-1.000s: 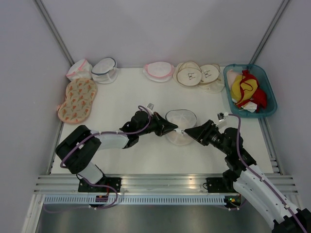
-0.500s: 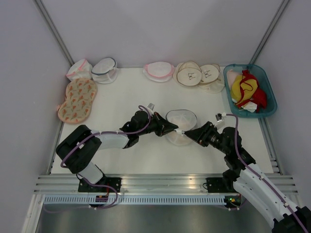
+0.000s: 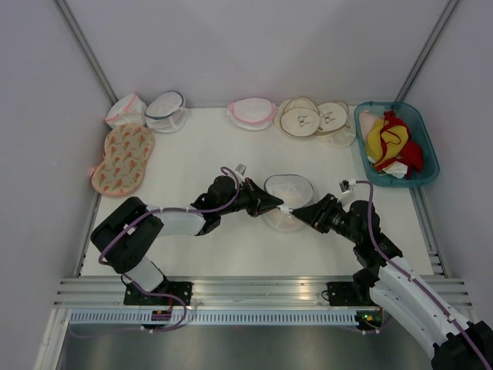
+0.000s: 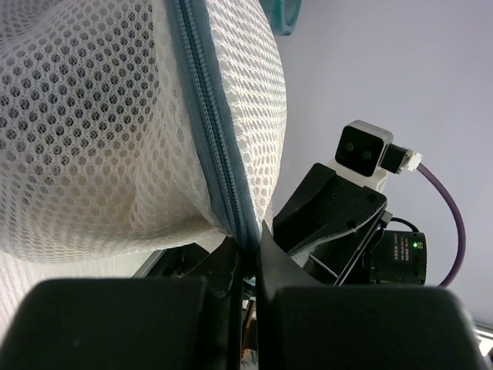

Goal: Unzip the laundry bag and remove the bra

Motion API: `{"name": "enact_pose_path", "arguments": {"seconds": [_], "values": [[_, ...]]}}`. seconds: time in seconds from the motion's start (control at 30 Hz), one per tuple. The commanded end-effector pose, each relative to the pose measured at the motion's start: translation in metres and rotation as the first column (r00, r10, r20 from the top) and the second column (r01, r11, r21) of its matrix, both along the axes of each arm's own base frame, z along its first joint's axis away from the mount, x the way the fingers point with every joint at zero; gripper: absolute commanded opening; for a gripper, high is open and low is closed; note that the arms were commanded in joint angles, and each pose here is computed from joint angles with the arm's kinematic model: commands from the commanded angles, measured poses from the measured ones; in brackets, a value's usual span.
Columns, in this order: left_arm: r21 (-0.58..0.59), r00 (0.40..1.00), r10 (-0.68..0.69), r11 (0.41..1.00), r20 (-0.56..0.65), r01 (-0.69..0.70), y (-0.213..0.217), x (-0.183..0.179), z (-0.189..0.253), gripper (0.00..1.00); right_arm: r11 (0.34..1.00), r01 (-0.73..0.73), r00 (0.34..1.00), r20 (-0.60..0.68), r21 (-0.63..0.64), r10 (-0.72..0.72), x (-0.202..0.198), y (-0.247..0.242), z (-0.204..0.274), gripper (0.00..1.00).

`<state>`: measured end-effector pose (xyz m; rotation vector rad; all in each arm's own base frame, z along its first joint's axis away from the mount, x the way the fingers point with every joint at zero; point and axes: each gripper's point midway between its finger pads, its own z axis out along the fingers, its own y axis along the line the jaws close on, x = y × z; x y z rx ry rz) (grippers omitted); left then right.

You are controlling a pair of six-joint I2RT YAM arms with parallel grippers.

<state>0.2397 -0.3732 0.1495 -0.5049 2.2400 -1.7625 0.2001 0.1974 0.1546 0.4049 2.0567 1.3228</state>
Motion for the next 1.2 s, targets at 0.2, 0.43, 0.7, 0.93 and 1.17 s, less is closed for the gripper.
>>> {"name": "enact_pose_path", "arguments": {"seconds": [0.2,0.43,0.7,0.93,1.17], "values": [[-0.049,1.000,-0.009,0.999,-0.014,0.008,-0.003,0.001,0.007,0.02,1.000,0.004,0.999,0.053,0.030,-0.005,0.006,0.003,0.013,0.27],[-0.053,1.000,-0.009,0.999,-0.019,0.008,-0.003,0.001,0.006,0.02,0.999,-0.005,0.999,0.048,0.033,0.003,0.005,0.004,0.012,0.16],[-0.057,1.000,-0.019,0.998,-0.022,0.018,-0.003,-0.001,0.005,0.02,1.000,0.002,0.999,0.034,0.000,-0.002,0.005,0.001,0.006,0.01],[-0.038,0.991,-0.120,0.992,0.058,0.123,0.000,0.003,0.008,0.02,0.976,0.032,0.999,-0.013,-0.215,-0.035,0.006,-0.018,-0.009,0.01],[0.062,0.967,-0.212,0.977,0.140,0.205,0.027,0.021,0.002,0.02,0.891,0.145,0.986,-0.012,-0.431,-0.167,0.006,-0.061,-0.010,0.01]]}}
